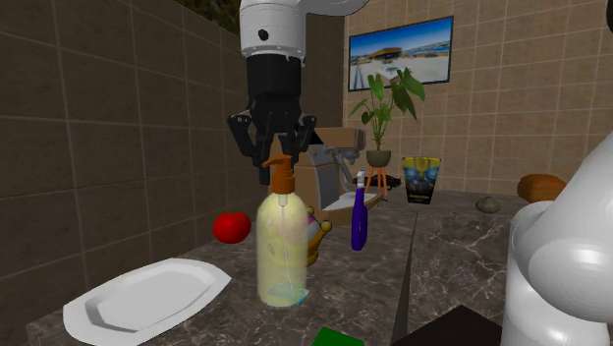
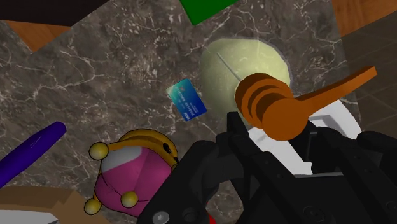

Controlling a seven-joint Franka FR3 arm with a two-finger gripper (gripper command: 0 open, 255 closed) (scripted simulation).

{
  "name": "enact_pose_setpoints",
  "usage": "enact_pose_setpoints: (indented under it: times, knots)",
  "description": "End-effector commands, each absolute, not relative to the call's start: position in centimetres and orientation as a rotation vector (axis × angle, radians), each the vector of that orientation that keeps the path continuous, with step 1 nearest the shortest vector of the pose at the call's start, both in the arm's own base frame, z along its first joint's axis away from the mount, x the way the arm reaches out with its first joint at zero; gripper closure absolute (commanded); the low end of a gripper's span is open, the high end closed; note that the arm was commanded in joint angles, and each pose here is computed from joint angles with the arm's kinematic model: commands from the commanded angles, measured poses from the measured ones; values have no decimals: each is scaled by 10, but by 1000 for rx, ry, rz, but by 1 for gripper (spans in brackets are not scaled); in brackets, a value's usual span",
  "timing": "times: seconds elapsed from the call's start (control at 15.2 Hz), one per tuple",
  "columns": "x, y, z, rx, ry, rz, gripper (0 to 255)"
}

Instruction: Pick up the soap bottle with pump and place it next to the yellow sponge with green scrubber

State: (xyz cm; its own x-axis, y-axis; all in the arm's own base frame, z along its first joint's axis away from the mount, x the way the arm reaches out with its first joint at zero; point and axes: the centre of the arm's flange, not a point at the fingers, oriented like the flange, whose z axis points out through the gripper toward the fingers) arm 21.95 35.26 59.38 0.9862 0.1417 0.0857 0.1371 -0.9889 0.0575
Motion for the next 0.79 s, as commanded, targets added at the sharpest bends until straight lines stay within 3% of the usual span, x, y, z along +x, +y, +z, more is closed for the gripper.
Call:
enact_pose_setpoints:
  times: [0.0,0.73]
  knots:
    - [219,352,583,3080,216,140,255]
    - [219,352,527,3080,216,140,255]
